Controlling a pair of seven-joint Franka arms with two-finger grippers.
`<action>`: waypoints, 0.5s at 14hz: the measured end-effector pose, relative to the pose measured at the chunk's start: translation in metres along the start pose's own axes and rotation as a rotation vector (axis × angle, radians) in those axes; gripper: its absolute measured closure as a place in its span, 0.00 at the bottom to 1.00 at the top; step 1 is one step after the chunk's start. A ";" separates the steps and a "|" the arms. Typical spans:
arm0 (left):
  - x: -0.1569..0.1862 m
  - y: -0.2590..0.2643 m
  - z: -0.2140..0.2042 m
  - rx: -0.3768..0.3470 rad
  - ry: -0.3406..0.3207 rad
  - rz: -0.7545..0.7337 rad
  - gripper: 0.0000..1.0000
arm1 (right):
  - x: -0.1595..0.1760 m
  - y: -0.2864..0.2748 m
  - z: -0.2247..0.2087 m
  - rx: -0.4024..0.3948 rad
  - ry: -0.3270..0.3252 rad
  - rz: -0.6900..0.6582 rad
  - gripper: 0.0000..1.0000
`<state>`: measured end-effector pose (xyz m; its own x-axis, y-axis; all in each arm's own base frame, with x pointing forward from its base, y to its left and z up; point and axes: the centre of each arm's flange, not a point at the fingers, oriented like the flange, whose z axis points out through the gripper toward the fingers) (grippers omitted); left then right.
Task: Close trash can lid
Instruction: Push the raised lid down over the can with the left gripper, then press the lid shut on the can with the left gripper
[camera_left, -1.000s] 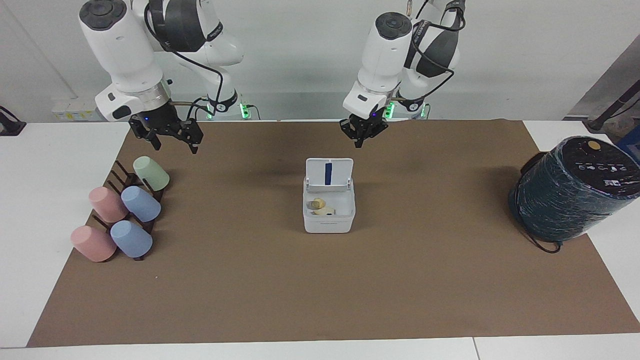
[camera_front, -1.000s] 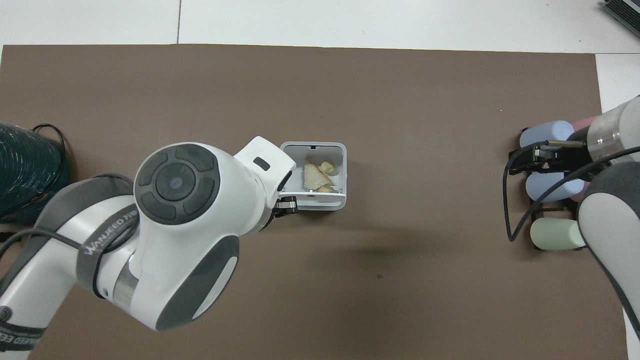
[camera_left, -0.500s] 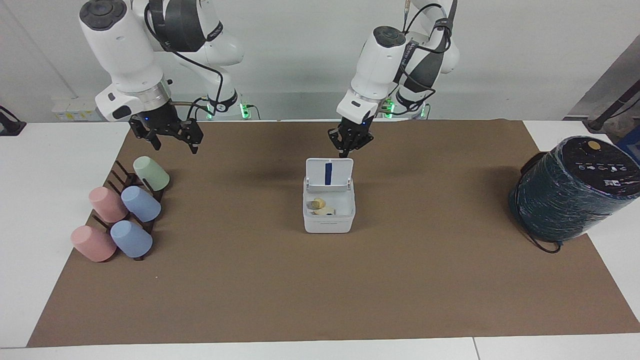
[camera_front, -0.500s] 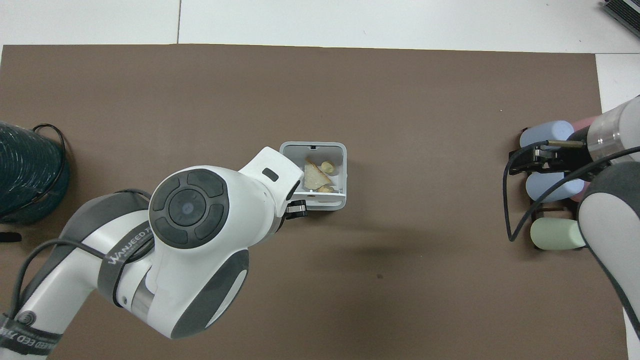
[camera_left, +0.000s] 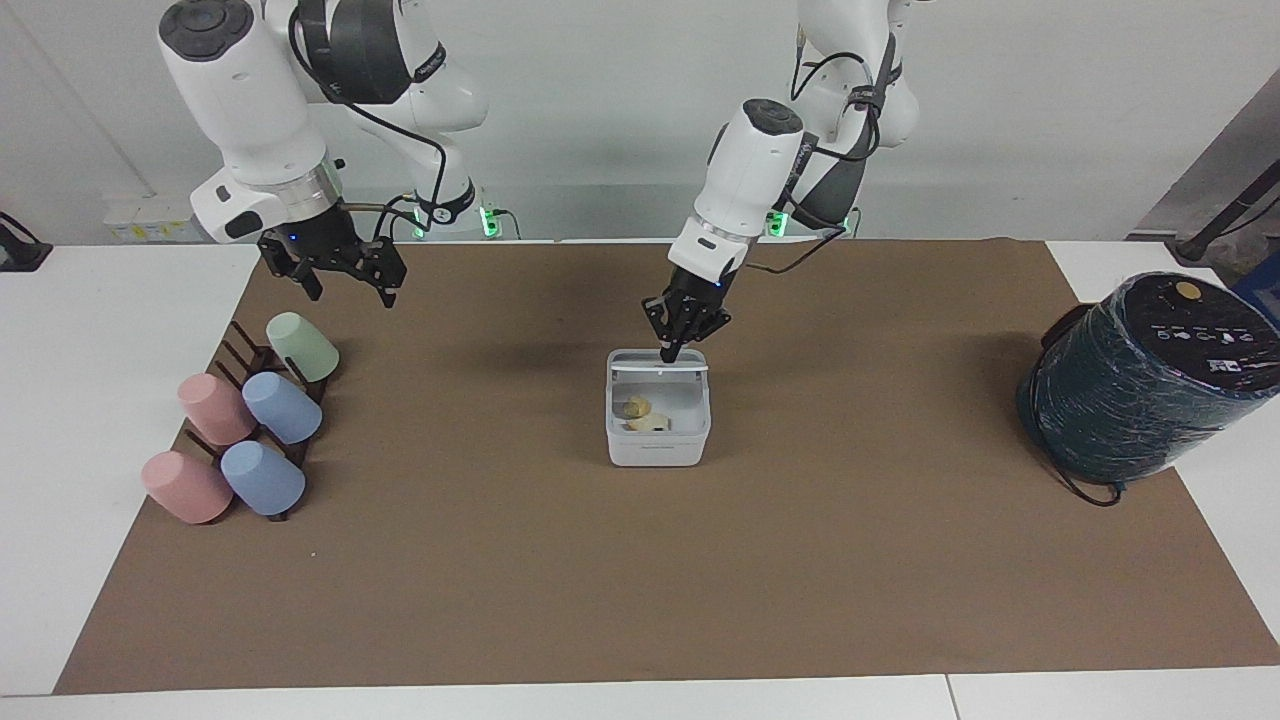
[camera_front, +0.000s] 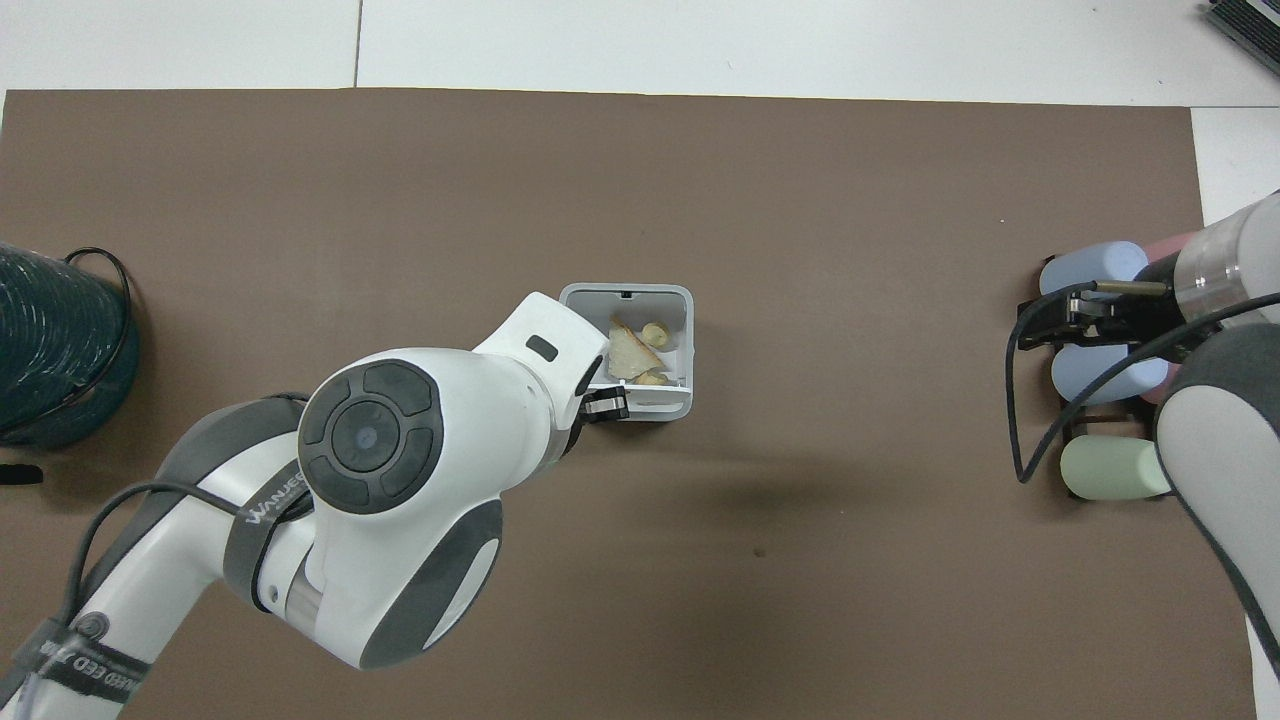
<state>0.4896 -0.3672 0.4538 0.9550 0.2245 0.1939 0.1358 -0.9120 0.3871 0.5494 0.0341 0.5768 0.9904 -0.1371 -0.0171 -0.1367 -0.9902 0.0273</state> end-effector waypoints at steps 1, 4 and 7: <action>0.003 0.000 0.005 -0.017 0.013 -0.015 0.94 | 0.000 0.000 0.000 0.000 0.000 0.000 0.00; 0.006 -0.004 0.029 -0.022 0.028 -0.027 0.94 | 0.000 0.000 0.000 0.000 0.000 0.000 0.00; 0.010 -0.006 0.050 -0.018 0.035 -0.030 0.94 | 0.000 0.000 0.000 0.000 0.000 0.000 0.00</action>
<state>0.5112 -0.3772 0.4081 0.9406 0.2641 0.2134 0.1595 -0.8985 0.4090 0.5494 0.0341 0.5768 0.9904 -0.1371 -0.0171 -0.1366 -0.9902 0.0273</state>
